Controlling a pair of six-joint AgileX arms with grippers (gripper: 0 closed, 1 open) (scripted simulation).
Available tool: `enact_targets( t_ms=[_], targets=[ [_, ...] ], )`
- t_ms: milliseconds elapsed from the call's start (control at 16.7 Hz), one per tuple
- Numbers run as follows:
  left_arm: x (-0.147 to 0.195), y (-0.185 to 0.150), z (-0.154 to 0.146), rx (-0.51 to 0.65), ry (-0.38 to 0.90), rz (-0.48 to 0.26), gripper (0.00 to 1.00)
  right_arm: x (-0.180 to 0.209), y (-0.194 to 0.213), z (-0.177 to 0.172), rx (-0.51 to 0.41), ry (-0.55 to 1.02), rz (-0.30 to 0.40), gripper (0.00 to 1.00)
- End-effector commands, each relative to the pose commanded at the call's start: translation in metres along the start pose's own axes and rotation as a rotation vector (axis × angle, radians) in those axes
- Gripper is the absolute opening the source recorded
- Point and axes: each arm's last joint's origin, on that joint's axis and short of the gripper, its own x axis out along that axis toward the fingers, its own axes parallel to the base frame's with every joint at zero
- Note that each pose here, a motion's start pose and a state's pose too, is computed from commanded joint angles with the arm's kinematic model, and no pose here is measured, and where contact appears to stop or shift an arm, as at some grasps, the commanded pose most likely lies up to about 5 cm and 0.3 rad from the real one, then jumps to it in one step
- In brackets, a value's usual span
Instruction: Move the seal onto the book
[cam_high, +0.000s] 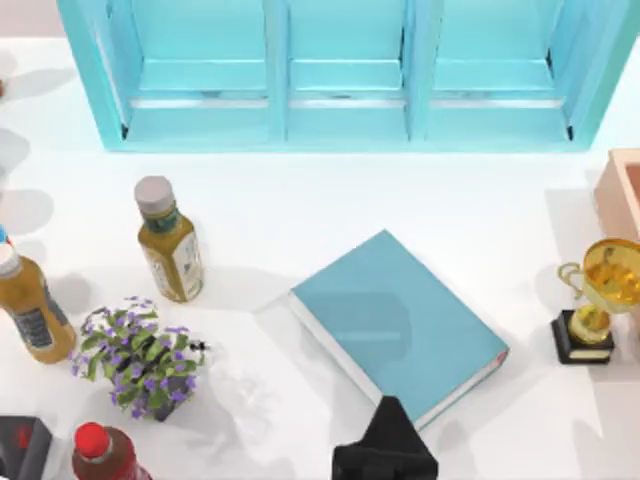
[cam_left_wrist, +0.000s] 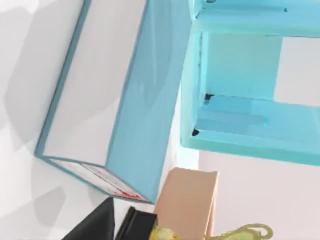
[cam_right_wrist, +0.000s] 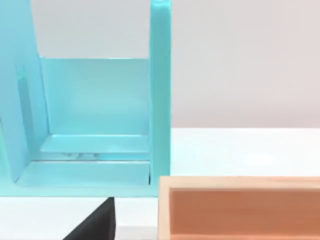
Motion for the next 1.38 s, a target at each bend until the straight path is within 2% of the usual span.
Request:
enact_targets(
  t_ms=[180,360,540,720,840,1020,1200,1380],
  targets=[
    [0.01,-0.017,0.003,-0.012,-0.02,0.019,1.0,0.0,0.0,0.0,0.0,0.0,0.0,1.0],
    [0.03,-0.058,0.018,-0.032,-0.053,0.054,1.0,0.0,0.0,0.0,0.0,0.0,0.0,1.0],
    [0.05,-0.111,0.055,-0.024,-0.074,0.074,1.0,0.0,0.0,0.0,0.0,0.0,0.0,1.0],
    [0.06,-0.155,0.112,0.066,-0.081,0.057,1.0,0.0,0.0,0.0,0.0,0.0,0.0,1.0],
    [0.057,-0.172,0.154,0.189,-0.089,0.023,1.0,0.0,0.0,0.0,0.0,0.0,0.0,1.0],
    [0.044,-0.176,0.21,0.46,-0.125,-0.045,1.0,0.0,0.0,0.0,0.0,0.0,0.0,1.0],
    [0.028,-0.159,0.25,0.782,-0.193,-0.101,1.0,0.0,0.0,0.0,0.0,0.0,0.0,1.0],
    [0.02,-0.132,0.274,1.085,-0.271,-0.127,1.0,0.0,0.0,0.0,0.0,0.0,0.0,1.0]
  ],
)
